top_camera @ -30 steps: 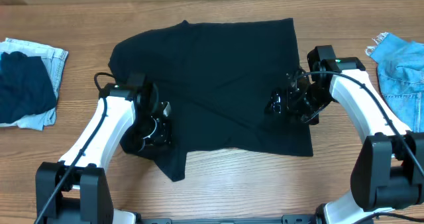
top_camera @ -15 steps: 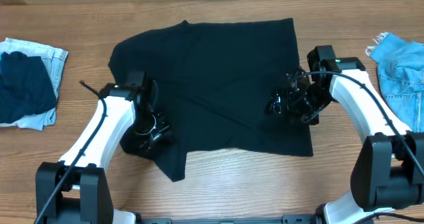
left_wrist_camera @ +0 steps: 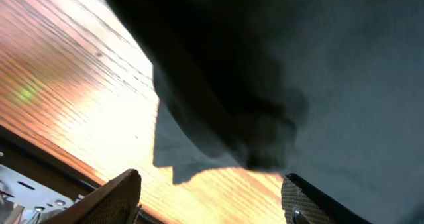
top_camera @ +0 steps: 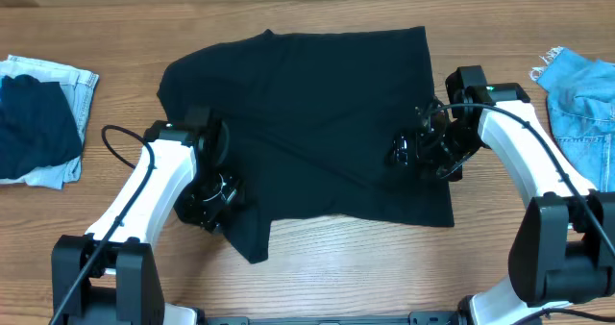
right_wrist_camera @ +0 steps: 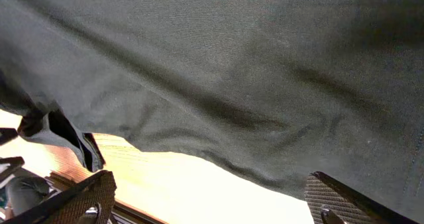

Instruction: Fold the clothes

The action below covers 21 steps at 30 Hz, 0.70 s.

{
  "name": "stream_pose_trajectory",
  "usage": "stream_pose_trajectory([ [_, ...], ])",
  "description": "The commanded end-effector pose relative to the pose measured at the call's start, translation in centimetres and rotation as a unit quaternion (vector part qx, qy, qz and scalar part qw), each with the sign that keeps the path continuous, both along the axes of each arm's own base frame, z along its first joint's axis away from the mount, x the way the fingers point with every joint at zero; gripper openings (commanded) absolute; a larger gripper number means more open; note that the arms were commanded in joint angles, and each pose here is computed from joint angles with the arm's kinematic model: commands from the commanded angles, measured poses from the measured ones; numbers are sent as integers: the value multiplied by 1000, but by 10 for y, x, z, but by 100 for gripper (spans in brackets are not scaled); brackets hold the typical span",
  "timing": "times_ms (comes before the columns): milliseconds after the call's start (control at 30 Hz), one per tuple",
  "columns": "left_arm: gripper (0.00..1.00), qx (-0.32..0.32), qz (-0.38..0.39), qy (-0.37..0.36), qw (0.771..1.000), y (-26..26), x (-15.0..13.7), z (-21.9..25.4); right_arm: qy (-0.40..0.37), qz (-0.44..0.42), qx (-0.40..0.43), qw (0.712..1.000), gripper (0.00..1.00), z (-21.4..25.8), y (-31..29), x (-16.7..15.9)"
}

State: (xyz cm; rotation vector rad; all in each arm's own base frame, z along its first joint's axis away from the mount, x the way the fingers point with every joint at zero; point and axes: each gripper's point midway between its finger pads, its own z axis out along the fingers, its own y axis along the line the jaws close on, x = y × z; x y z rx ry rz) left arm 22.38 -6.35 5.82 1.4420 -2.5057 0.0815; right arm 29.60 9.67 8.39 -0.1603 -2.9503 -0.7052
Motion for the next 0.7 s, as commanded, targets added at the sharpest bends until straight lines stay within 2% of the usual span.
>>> stream_pose_trajectory([
  [0, 74, 59, 36, -19, 997, 16, 10, 3, -11, 4, 5, 1000, 92, 5, 2, 1],
  [133, 68, 74, 48, -31, 996, 20, 16, 2, -11, 4, 5, 1000, 92, 5, 2, 1],
  [233, 68, 80, 52, -32, 995, 22, 19, -3, -8, 4, 5, 1000, 92, 5, 2, 0],
  [267, 64, 80, 52, -28, 995, 22, 19, -5, -7, 4, 5, 1000, 93, 5, 2, -1],
  [367, 49, 78, 46, -5, 996, 20, 16, -14, -8, 4, 5, 1000, 93, 5, 2, -1],
  [467, 40, 59, 38, 20, 997, 9, 11, -24, -7, 4, 4, 1000, 93, 5, 1, -1],
  [533, 23, 49, 22, 27, 998, 2, 9, -27, -7, 4, 4, 1000, 93, 5, 1, -1],
  [667, 4, 35, 5, 26, 999, -2, 8, -26, -8, 4, 5, 1000, 93, 5, 2, -1],
])
